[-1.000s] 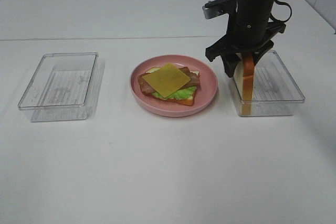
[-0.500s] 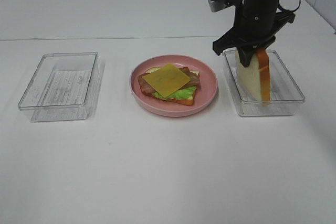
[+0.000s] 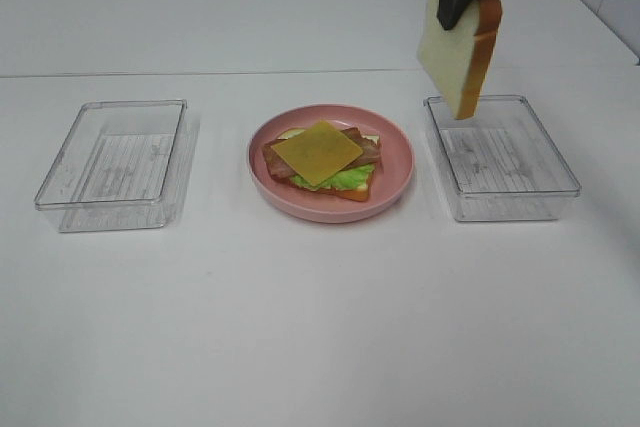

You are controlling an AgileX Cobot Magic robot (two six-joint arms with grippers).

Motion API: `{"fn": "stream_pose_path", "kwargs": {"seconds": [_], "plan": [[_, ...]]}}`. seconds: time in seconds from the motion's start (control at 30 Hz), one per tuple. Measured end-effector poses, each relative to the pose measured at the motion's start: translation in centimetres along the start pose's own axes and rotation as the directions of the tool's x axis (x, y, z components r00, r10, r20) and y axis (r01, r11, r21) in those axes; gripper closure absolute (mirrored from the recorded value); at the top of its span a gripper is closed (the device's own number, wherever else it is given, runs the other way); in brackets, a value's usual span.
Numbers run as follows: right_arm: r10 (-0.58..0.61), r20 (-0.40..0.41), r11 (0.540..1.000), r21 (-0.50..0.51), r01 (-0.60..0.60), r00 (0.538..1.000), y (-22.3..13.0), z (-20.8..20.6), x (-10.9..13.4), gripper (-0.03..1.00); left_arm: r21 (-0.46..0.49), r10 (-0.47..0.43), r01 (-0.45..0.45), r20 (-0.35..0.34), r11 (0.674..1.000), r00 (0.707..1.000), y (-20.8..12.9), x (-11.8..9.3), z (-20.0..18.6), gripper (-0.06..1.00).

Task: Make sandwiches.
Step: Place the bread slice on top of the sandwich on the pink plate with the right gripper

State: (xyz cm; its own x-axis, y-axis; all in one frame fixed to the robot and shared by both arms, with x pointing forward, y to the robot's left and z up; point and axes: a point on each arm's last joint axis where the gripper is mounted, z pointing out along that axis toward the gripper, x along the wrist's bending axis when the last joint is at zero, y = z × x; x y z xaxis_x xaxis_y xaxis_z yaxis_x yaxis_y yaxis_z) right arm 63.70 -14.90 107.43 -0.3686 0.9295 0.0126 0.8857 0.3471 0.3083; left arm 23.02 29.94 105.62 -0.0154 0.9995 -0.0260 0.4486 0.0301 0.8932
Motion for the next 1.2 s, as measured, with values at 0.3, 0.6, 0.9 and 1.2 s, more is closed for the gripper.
{"fn": "stream_pose_path", "kwargs": {"seconds": [0.3,0.6,0.9,1.2], "plan": [[-0.024,-0.255,0.999,-0.031,0.017,0.967,0.5,0.5,2.3,0.73,0.0,0.0,0.0,0.0,1.0,1.0,0.0,0.0,0.0,0.0],[0.013,-0.422,0.998,-0.055,-0.04,0.907,1.5,2.8,3.7,0.73,0.0,0.0,0.0,0.0,1.0,1.0,0.0,0.0,0.0,0.0],[0.096,-0.495,0.995,0.035,-0.091,0.863,1.8,7.7,4.3,0.73,0.0,0.0,0.0,0.0,1.0,1.0,0.0,0.0,0.0,0.0],[0.127,-0.547,0.99,0.018,-0.14,0.827,2.3,10.6,4.7,0.73,0.0,0.0,0.0,0.0,1.0,1.0,0.0,0.0,0.0,0.0]]}}
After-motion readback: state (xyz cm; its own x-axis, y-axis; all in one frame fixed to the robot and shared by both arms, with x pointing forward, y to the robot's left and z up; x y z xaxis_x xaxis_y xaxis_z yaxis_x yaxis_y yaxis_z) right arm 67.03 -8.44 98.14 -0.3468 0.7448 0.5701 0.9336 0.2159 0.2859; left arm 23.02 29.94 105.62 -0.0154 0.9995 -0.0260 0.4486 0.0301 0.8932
